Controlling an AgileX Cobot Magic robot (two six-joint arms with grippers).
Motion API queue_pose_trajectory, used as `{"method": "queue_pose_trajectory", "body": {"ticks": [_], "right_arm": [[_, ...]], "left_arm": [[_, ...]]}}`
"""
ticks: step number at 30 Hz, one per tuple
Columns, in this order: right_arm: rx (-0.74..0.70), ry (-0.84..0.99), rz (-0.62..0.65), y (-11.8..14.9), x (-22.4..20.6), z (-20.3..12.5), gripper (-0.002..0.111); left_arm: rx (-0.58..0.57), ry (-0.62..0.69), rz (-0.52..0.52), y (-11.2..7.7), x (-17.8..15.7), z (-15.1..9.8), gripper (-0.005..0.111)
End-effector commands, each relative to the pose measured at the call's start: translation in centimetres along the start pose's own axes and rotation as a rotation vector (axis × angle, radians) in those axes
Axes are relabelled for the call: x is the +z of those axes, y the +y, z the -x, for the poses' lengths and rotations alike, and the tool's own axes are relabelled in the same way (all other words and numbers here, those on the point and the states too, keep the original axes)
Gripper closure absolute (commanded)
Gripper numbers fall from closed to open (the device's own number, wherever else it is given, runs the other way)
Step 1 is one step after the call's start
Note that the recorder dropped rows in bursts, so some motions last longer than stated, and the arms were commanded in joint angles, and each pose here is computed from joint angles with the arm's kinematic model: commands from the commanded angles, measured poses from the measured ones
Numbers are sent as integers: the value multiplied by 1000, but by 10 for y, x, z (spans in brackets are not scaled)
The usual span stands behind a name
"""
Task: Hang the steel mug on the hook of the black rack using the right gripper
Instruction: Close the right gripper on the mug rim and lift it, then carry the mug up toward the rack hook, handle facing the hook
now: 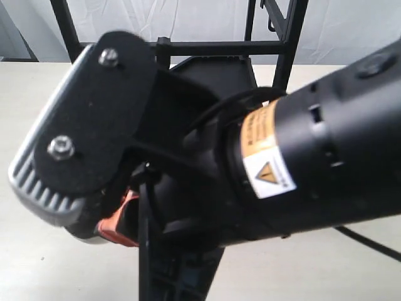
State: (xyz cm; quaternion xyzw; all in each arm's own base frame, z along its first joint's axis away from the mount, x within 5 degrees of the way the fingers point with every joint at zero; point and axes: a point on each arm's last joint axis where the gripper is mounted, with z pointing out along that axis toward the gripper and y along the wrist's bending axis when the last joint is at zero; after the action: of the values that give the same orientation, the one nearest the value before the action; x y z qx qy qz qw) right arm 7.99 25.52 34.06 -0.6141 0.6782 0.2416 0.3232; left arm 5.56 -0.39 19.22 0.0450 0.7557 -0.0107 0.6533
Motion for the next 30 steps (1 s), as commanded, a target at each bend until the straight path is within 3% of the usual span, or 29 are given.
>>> {"method": "queue_pose_trajectory", "body": {"ticks": [1, 24, 30], "right_arm": [[-6, -119, -28, 3, -22, -1, 109], [25, -382, -180, -6, -14, -31, 109], [45, -370, -257, -24, -16, -39, 109]], "left_arm": [[4, -3, -7, 0, 0, 0, 105], [4, -3, -7, 0, 0, 0, 105], [4, -3, -7, 0, 0, 0, 105]]}}
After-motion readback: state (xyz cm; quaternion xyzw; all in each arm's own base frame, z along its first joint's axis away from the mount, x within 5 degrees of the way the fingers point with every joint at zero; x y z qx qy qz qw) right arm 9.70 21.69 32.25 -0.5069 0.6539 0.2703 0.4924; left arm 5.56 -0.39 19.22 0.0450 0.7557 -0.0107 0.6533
